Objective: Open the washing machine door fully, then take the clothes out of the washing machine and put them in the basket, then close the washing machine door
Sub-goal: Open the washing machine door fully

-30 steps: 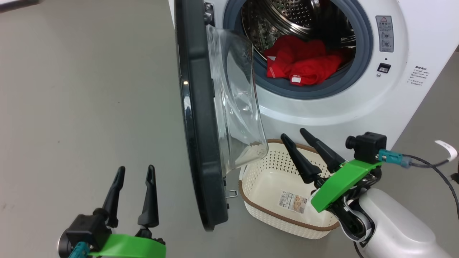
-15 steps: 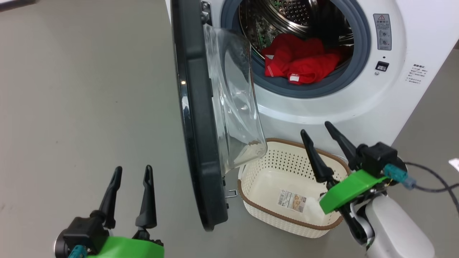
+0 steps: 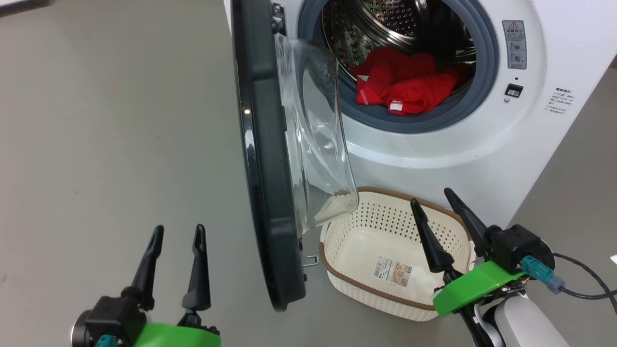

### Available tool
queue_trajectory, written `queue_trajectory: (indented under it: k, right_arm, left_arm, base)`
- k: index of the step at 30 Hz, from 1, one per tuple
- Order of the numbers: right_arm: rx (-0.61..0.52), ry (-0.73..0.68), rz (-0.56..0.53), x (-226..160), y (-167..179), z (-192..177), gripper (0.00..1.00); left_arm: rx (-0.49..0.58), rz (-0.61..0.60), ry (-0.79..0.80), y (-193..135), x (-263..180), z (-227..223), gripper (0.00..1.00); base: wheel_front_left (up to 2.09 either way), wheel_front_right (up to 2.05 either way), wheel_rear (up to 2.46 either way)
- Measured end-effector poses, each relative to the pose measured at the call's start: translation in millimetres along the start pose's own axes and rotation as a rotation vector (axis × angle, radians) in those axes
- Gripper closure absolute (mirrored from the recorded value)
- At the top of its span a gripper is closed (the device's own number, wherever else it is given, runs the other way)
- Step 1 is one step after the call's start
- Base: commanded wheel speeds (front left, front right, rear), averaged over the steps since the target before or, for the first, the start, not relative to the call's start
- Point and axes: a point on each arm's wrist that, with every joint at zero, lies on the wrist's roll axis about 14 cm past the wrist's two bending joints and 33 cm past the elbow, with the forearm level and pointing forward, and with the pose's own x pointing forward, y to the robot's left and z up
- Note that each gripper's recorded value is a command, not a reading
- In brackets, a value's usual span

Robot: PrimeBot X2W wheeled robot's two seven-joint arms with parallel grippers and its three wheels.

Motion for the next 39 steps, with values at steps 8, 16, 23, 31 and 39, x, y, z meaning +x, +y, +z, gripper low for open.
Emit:
queue_trajectory:
  k: [8, 16, 23, 31, 39]
  right_arm:
    - [-0.003, 0.008, -0.011, -6.0, -2.3, -2.8, 0.0]
    - [0.002, 0.006, -0.028, -6.1, -8.4, -2.9, 0.0]
    - [-0.002, 0.004, -0.03, -7.3, -8.6, -1.4, 0.0]
    - [0.004, 0.005, -0.038, -8.9, -10.2, -1.3, 0.0]
    - [0.006, 0.001, -0.042, -9.5, -10.4, 0.8, 0.0]
  left_arm:
    - [0.004, -0.003, 0.01, -0.8, -2.4, -3.3, 0.0]
    - [0.006, -0.003, 0.016, -1.3, -1.8, -5.4, 0.0]
    - [0.003, -0.007, 0.015, -2.3, -1.8, -5.1, 0.0]
    - [0.0, -0.012, 0.009, -4.2, -1.3, -3.7, 1.0]
    - [0.008, -0.062, -0.127, -15.8, 11.6, 38.9, 1.0]
  base:
    - [0.0, 0.0, 0.0]
    - [0.0, 0.0, 0.0]
    - [0.0, 0.0, 0.0]
    - [0.0, 0.0, 0.0]
    - [0.0, 0.0, 0.0]
